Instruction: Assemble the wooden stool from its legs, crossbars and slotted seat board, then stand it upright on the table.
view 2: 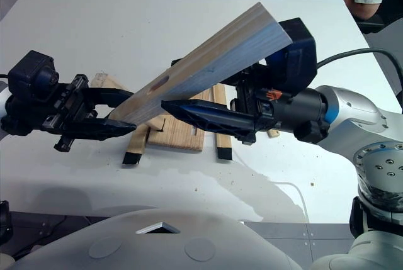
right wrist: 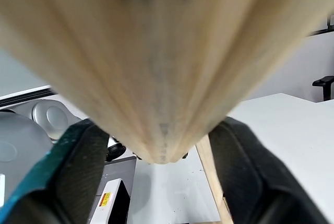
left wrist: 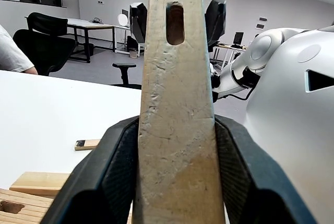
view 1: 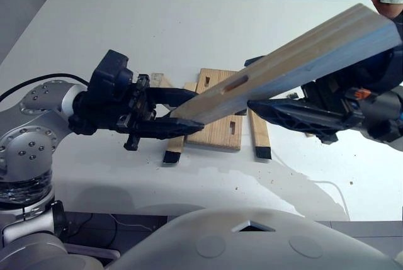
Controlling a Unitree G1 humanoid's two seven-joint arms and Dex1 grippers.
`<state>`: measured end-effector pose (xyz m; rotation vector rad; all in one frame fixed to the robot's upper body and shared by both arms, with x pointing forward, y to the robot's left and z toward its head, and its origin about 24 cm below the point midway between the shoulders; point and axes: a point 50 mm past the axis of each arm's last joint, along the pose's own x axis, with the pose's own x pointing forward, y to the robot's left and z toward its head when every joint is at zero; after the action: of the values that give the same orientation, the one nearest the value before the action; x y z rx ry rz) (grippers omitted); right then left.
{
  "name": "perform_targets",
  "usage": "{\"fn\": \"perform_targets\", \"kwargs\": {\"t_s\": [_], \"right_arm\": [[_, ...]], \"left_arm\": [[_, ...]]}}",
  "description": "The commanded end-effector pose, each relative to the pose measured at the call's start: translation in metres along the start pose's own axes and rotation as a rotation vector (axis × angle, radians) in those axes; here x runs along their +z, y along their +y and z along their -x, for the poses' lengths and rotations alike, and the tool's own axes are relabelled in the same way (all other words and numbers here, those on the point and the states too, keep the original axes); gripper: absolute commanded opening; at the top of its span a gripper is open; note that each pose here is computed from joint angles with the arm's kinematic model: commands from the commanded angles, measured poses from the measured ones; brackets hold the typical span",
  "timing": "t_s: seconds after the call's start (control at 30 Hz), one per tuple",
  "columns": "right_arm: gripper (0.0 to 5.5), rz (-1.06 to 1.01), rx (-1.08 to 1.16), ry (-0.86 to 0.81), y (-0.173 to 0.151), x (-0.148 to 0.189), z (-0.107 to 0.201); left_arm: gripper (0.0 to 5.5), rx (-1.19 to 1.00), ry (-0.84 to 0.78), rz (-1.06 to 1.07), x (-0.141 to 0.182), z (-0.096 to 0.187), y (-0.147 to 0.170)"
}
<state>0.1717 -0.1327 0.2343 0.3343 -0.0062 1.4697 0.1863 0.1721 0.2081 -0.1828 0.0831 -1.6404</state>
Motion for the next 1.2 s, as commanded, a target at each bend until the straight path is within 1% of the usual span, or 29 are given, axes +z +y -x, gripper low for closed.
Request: {"fn": "perform_targets", "kwargs": {"t_s": [0.03, 0.07, 0.13, 0.27, 0.3, 0.4, 0.53, 0.6, 0.63, 0.77, 0.93, 1.0, 1.07, 1.13, 1.2], "right_arm": [[2.42, 0.008, 0.016, 0.036, 0.003, -0.003, 0.000], [2.21, 0.014, 0.021, 0.043, 0.003, -0.004, 0.000], [1.99, 0.014, 0.025, 0.044, 0.003, -0.005, 0.000], [1.99, 0.012, 0.025, 0.045, 0.004, -0.006, 0.001], [1.99, 0.012, 0.026, 0.045, 0.004, -0.006, 0.002], [1.99, 0.016, 0.022, 0.038, 0.005, -0.004, 0.003], [1.99, 0.000, 0.002, 0.037, 0.006, -0.003, 0.009], [1.99, -0.006, -0.011, 0.046, 0.008, -0.002, 0.015], [1.99, -0.004, -0.023, 0.053, 0.009, 0.000, 0.019], [1.99, 0.009, -0.096, 0.103, 0.016, 0.008, 0.041], [1.99, -0.001, -0.207, 0.244, 0.019, 0.008, 0.077], [1.99, 0.019, -0.262, 0.310, 0.014, 0.004, 0.088], [1.99, 0.053, -0.304, 0.372, 0.008, -0.002, 0.094], [1.99, 0.103, -0.346, 0.432, -0.001, -0.015, 0.095], [1.99, 0.159, -0.388, 0.476, -0.010, -0.031, 0.094]], "left_arm": [[2.01, 0.012, 0.040, -0.007, -0.002, 0.000, 0.001], [2.01, 0.015, 0.042, -0.004, -0.003, 0.000, 0.001], [2.01, 0.016, 0.044, 0.001, -0.004, 0.000, 0.001], [2.01, 0.083, 0.050, 0.045, -0.004, -0.001, 0.010], [2.38, 0.082, 0.034, 0.052, -0.002, -0.001, 0.011], [2.74, 0.003, 0.005, 0.073, 0.005, 0.000, 0.001], [3.37, -0.007, 0.046, 0.087, 0.002, -0.001, -0.005], [3.61, -0.004, 0.064, 0.087, -0.002, 0.001, -0.009], [3.82, 0.015, 0.068, 0.082, -0.003, 0.003, -0.010], [3.85, 0.114, 0.051, -0.015, 0.004, 0.014, -0.008], [3.85, 0.190, -0.066, -0.110, 0.033, 0.030, -0.004], [3.85, 0.215, -0.021, -0.119, 0.031, 0.039, -0.003], [3.85, 0.216, 0.064, -0.089, 0.018, 0.047, -0.004], [3.85, 0.245, 0.227, -0.070, -0.009, 0.058, -0.001], [3.85, 0.281, 0.347, -0.051, -0.035, 0.069, 0.006]]}}
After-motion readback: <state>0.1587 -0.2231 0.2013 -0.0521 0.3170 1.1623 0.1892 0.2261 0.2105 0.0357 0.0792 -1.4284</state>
